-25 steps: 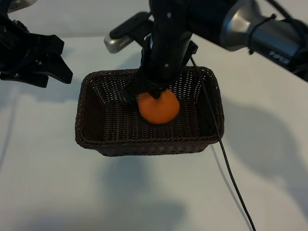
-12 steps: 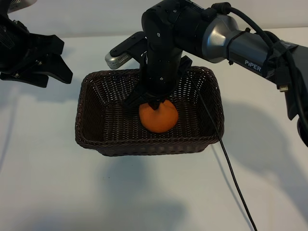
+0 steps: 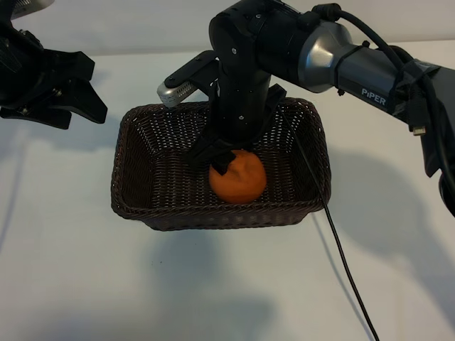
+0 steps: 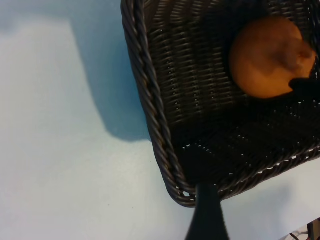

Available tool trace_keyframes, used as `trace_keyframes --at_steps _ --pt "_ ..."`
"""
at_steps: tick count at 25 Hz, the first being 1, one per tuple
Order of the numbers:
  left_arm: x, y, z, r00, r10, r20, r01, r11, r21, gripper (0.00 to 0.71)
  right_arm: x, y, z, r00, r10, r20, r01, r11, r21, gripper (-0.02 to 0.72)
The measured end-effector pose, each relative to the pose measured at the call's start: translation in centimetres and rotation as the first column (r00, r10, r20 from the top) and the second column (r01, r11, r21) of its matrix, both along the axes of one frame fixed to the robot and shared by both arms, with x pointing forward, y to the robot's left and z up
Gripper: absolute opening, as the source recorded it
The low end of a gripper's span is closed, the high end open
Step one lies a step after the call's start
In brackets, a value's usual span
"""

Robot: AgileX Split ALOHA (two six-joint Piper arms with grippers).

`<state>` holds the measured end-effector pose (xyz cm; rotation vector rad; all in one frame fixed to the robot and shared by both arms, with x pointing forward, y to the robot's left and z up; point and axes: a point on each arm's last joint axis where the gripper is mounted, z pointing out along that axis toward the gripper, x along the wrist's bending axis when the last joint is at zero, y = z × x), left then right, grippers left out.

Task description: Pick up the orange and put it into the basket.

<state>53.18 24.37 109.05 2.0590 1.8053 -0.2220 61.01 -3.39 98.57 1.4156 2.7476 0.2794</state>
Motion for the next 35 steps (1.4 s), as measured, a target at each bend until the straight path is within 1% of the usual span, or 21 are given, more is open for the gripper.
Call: trace_keyframes --at_steps 3,9,14,16,17,23,27,31,34,35 --pt "0.0 0.0 0.0 1.000 0.001 0.000 -0.001 1.000 0.000 0.566 0.0 0.0 1.6 1.000 0.002 0.011 -0.002 1.000 0.007 0.563" --pt "0.0 0.0 0.0 1.000 0.001 0.000 -0.001 1.000 0.000 0.566 -0.9 -0.6 7.4 0.993 -0.029 0.117 0.018 0.995 0.093 0.526" --pt "0.0 0.0 0.0 1.000 0.001 0.000 -0.001 1.000 0.000 0.566 -2.1 -1.0 10.2 0.990 -0.051 0.133 0.029 0.986 0.164 0.480" --pt "0.0 0.0 0.0 1.000 0.002 -0.001 -0.002 1.000 0.000 0.566 -2.7 -1.3 10.8 0.990 -0.052 0.128 0.028 0.983 0.181 0.464" --pt "0.0 0.0 0.0 1.000 0.002 -0.001 -0.002 1.000 0.000 0.566 -3.1 -1.4 11.0 0.991 -0.050 0.124 0.027 0.983 0.184 0.457" --pt "0.0 0.0 0.0 1.000 0.002 -0.001 -0.002 1.000 0.000 0.565 -4.9 -2.7 10.7 0.995 -0.046 0.085 0.032 0.987 0.158 0.423" --pt "0.0 0.0 0.0 1.000 0.002 -0.001 -0.002 1.000 0.000 0.566 -5.6 -3.2 11.6 0.994 -0.047 0.100 0.030 0.985 0.167 0.419" --pt "0.0 0.0 0.0 1.000 0.002 -0.001 -0.002 1.000 0.000 0.566 -5.6 -3.4 11.8 0.992 -0.045 0.114 0.027 0.987 0.160 0.419" --pt "0.0 0.0 0.0 1.000 0.002 -0.001 -0.002 1.000 0.000 0.566 -5.5 -3.5 11.8 0.991 -0.044 0.126 0.025 0.989 0.143 0.419" --pt "0.0 0.0 0.0 1.000 0.002 -0.001 -0.002 1.000 0.000 0.566 -5.5 -3.6 11.8 0.990 -0.044 0.136 0.026 0.991 0.130 0.419"
